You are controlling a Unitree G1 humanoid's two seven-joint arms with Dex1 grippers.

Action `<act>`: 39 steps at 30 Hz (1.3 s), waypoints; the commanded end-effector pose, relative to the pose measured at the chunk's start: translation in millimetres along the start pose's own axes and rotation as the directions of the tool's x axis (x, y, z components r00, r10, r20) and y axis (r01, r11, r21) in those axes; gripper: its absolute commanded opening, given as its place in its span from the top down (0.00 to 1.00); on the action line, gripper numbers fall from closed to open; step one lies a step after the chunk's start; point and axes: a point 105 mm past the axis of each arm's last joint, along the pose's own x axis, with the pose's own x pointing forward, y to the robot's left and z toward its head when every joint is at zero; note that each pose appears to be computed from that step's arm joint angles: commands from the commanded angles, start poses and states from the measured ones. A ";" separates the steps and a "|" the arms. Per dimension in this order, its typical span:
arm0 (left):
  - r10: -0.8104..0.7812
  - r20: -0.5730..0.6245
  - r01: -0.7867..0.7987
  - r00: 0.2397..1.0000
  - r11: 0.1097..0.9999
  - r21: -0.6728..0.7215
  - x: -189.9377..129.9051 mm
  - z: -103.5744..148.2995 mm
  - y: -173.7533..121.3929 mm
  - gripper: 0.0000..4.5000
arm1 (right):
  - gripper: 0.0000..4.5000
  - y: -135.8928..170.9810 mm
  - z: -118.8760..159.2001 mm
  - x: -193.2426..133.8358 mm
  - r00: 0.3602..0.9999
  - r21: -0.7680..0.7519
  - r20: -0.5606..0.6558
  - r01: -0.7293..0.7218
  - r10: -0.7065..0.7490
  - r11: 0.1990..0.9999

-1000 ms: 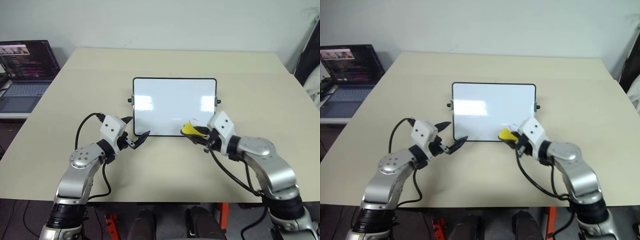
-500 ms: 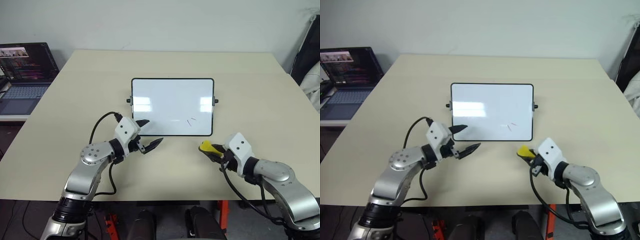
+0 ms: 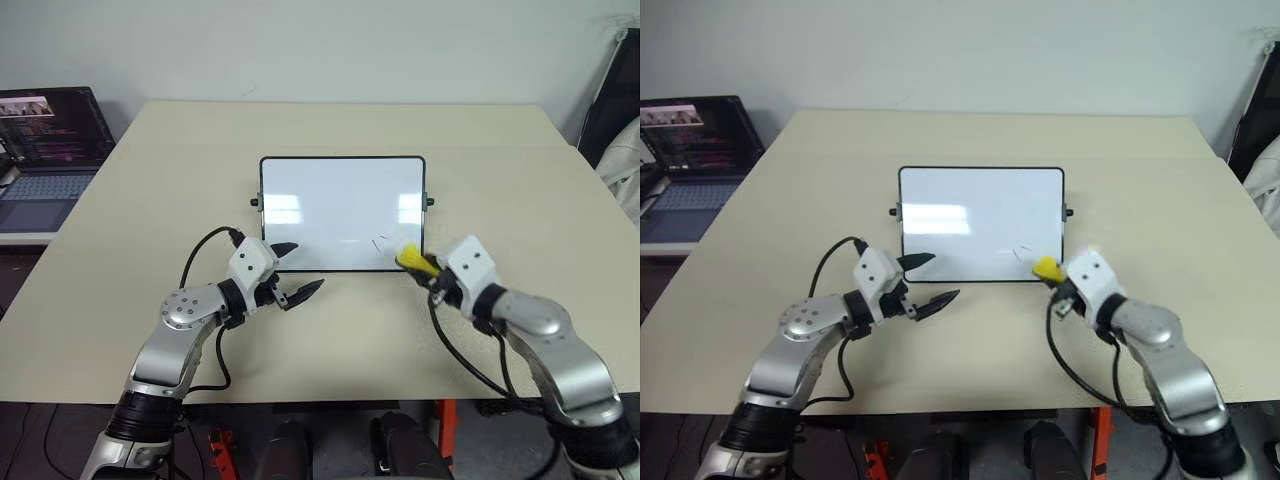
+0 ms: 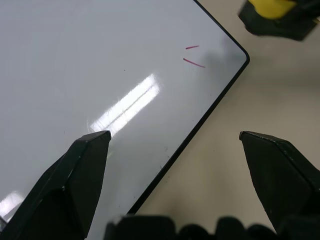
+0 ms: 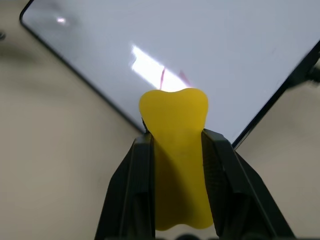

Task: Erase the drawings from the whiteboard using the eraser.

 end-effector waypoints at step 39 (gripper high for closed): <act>0.005 0.029 -0.006 1.000 0.999 0.035 -2.9 14.6 -0.2 0.00 | 0.79 8.9 -37.4 62.1 0.990 -0.221 -0.143 -0.042 0.010 0.974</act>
